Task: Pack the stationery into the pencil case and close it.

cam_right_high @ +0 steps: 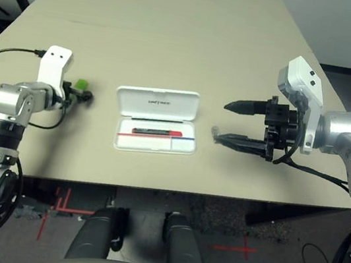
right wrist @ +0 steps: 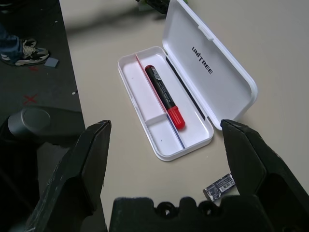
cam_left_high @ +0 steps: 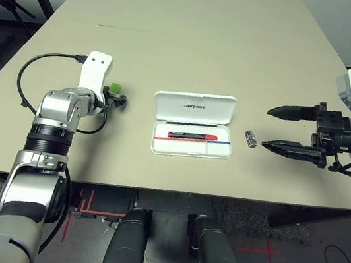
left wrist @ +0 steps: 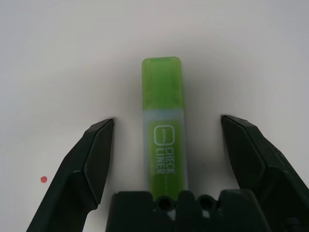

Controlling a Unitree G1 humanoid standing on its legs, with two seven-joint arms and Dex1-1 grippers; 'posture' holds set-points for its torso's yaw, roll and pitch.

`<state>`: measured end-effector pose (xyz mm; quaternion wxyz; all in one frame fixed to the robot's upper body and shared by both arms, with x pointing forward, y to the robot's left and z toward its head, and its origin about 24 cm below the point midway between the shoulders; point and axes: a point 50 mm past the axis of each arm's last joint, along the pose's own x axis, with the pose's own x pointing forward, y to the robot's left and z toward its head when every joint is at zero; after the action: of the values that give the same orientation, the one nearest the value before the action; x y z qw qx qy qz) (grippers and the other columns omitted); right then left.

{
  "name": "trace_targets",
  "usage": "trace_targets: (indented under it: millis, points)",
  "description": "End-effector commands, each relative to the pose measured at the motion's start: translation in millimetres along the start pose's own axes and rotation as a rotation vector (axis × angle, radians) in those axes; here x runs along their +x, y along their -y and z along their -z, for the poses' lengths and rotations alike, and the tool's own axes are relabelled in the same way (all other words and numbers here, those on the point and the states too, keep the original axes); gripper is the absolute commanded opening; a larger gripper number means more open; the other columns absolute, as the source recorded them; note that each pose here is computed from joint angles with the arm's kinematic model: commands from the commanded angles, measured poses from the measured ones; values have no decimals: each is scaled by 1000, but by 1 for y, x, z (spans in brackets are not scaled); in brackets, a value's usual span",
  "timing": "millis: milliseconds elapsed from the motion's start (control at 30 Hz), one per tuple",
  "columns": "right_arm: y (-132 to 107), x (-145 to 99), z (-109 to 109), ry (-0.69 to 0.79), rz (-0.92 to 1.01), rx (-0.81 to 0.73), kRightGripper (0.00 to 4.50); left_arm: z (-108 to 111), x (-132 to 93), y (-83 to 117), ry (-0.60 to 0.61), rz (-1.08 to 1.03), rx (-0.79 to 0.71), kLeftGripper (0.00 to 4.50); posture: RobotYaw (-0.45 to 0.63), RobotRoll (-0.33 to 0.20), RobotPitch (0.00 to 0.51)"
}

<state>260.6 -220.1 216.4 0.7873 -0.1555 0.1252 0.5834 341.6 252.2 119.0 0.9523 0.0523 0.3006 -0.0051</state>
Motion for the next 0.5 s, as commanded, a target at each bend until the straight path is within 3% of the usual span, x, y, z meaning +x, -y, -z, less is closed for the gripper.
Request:
trace_targets:
  millis: [33, 233, 500]
  points:
    - [0, 2, 1, -8, -3, -5, 4500, 14, 2, -4, -62, -24, -5, 3577, -123, 0, 133]
    - [0, 3, 2, -9, -5, -8, 4500, 17, 1, -3, -81, -8, 10, 1215, -121, 0, 134]
    - [1, 4, 3, -9, -9, -11, 4500, 6, -15, -11, -53, 26, 80, 1099, -117, 0, 135]
